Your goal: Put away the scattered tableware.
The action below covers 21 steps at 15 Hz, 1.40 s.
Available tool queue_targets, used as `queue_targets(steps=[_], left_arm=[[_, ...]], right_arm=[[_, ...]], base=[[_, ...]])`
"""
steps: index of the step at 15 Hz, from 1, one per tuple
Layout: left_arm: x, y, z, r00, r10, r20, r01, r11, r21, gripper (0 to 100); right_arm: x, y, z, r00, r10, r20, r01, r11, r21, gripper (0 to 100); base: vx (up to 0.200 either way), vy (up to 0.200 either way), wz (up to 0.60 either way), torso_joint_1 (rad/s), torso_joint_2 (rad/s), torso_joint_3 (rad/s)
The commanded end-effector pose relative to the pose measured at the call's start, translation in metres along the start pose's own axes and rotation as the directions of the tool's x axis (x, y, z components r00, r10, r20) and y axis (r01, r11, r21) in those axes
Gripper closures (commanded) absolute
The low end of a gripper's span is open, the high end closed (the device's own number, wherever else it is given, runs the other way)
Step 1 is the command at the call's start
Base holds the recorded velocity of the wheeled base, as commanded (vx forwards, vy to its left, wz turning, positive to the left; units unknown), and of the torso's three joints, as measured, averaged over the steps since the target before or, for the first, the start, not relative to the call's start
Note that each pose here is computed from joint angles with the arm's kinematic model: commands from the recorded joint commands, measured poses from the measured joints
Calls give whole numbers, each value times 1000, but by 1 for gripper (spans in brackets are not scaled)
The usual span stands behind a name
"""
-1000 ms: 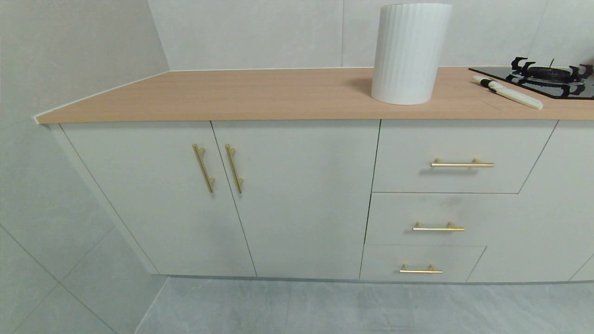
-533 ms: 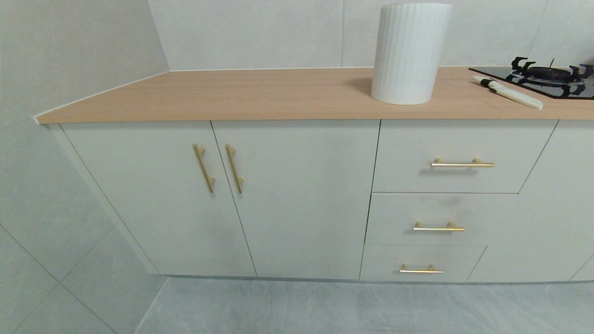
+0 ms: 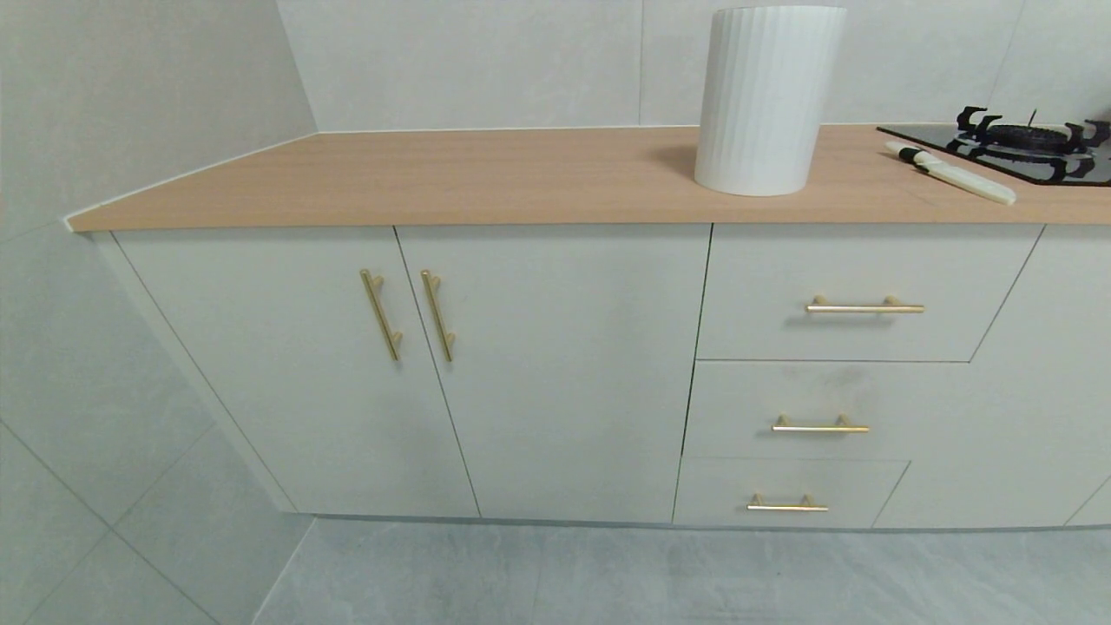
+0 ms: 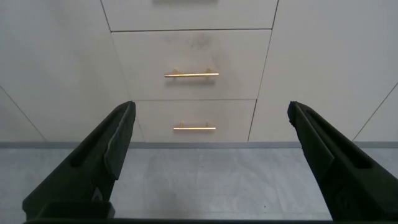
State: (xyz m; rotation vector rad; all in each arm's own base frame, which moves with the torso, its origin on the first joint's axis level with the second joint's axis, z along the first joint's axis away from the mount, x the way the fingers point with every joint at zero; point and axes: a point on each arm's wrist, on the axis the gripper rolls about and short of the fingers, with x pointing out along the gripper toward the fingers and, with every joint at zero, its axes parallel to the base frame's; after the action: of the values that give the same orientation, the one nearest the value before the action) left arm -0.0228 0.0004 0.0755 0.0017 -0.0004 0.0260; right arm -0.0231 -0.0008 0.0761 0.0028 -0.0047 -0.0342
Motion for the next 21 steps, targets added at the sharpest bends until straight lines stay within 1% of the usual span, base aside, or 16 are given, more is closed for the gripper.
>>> queue_targets(steps=[1,4,15,17,20,21], left_arm=[[0,0,0,1000,2,0,-2,1000,0,0],[0,0,0,1000,-1,0,1,1000,1,0],[0,0,0,1000,0,1,0,1000,0,0],[0,0,0,1000,-1,1,1,1000,0,0],[0,0,0,1000,-1,1,1,1000,0,0],[0,0,0,1000,-1,1,1,1000,0,0]], right_arm=[[0,0,0,1000,0,-5,0,1000,0,0],[0,0,0,1000,0,-5,0,1000,0,0],[0,0,0,1000,2,-6,-2,1000,0,0],[0,0,0,1000,2,-5,-2,1000,-1,0],[0,0,0,1000,2,-5,-2,1000,-1,0],[0,0,0,1000,2,-5,-2,1000,-1,0]], base=[[0,0,0,0,0,0],[0,0,0,0,0,0],[200,0,0,4,-2,4],[0,0,0,0,0,0],[0,0,-600,7,2,2],[0,0,0,0,0,0]])
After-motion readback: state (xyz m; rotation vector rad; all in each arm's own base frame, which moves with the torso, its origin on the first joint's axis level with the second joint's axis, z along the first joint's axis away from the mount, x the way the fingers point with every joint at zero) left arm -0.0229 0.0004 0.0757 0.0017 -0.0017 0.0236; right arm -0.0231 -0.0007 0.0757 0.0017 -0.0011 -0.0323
